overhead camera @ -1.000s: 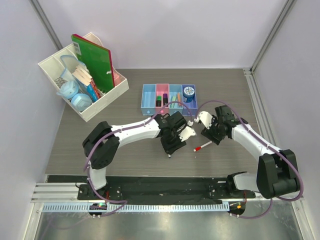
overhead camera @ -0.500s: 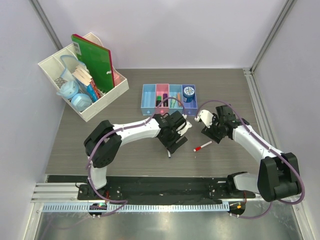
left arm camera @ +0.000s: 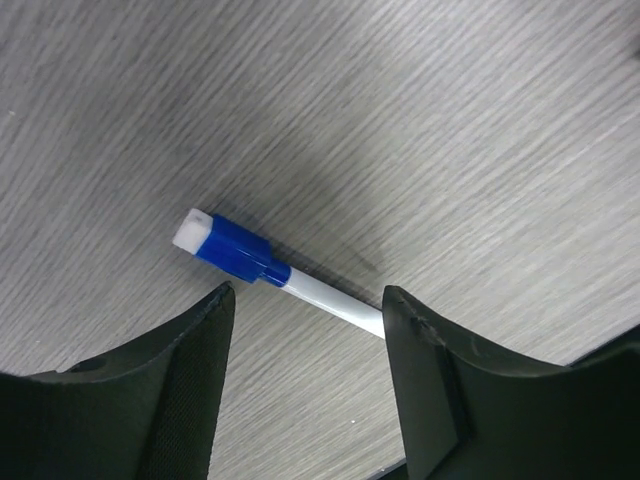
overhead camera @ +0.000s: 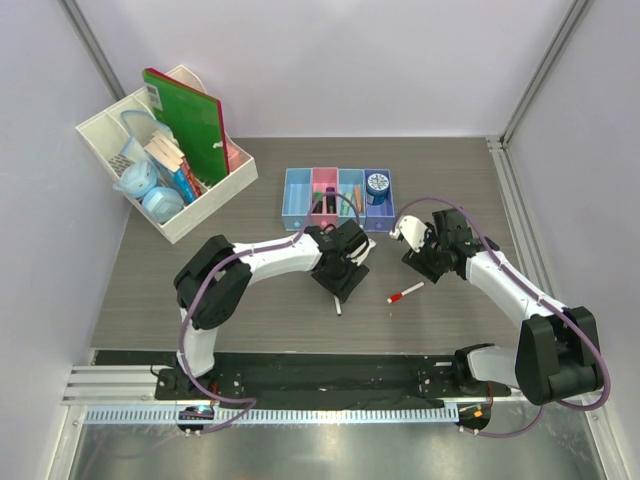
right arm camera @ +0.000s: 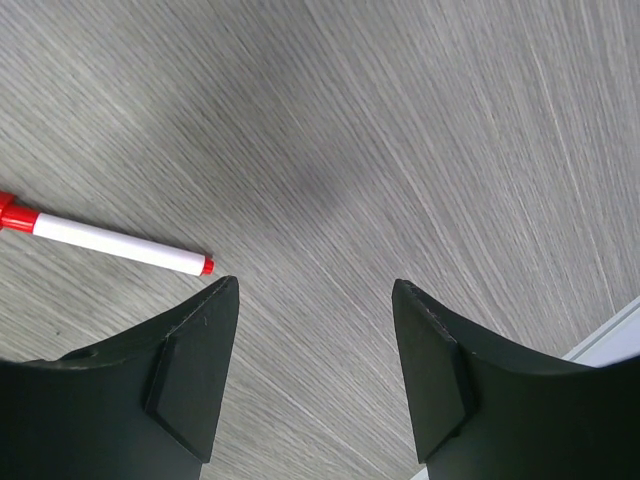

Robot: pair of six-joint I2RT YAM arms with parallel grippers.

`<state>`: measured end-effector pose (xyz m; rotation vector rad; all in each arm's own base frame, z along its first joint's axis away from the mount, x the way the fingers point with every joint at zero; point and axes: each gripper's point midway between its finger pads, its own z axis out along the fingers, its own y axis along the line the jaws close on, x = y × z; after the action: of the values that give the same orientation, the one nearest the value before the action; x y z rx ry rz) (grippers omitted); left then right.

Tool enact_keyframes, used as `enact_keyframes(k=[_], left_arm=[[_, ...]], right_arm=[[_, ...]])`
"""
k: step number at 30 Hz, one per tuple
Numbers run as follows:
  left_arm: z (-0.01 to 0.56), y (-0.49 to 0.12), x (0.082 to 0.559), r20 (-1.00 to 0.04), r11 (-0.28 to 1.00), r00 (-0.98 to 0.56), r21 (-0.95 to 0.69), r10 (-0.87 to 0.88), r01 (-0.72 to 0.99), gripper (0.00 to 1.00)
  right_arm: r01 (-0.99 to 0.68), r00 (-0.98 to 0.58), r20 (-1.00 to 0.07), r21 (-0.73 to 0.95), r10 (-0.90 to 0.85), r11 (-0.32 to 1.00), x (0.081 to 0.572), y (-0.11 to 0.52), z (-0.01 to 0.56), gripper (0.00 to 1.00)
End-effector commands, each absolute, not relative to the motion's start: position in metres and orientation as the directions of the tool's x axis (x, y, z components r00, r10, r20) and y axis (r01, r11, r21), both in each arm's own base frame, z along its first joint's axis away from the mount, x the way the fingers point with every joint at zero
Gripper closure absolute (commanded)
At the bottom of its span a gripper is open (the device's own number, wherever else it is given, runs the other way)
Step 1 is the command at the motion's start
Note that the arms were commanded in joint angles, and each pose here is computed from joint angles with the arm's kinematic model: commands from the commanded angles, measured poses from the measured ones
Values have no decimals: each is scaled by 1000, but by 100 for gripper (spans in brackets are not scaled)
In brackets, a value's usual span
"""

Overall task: Sort the stationery into containers
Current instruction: Pick up the pen from the center of the board.

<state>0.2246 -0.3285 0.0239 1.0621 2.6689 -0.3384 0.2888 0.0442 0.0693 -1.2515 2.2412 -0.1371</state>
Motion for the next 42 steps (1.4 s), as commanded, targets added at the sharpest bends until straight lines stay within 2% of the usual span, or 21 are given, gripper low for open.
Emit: enact_keyframes(k=[1,8,9,13,14,20,32,42], left_arm=[[29,-341,217,-318,695,-710,-182,628,696,40],[13,-338,216,-280,700,-713,-163,642,695,60],[10,-337,217,-276,702,-713,-158,644,695,67],[5,-332,219,-270,705,-708,-129,652,698,80],[5,-331,221,-270,703,-705,-123,656,700,87],[5,-322,227,-266,700,-695,-94,668,708,100],[52,-260,294,-411,795,-749,-87,520,600,100],[110,-255,323,-553,793,-685,-70,474,605,100]], right_arm=[[-733,-379,-470,-373,-797,568,302,51,80,33],[-729,-374,-481,-375,-793,572,302,52,81,32],[-731,-373,-481,-373,-793,571,302,53,80,32],[-733,-371,-486,-370,-791,571,301,54,78,32],[-734,-369,-489,-369,-791,570,301,54,78,32],[-746,-370,-507,-337,-779,574,295,60,78,33],[-872,-307,-457,-217,-835,439,241,75,41,31],[-931,-233,-405,-169,-884,323,236,98,29,31]])
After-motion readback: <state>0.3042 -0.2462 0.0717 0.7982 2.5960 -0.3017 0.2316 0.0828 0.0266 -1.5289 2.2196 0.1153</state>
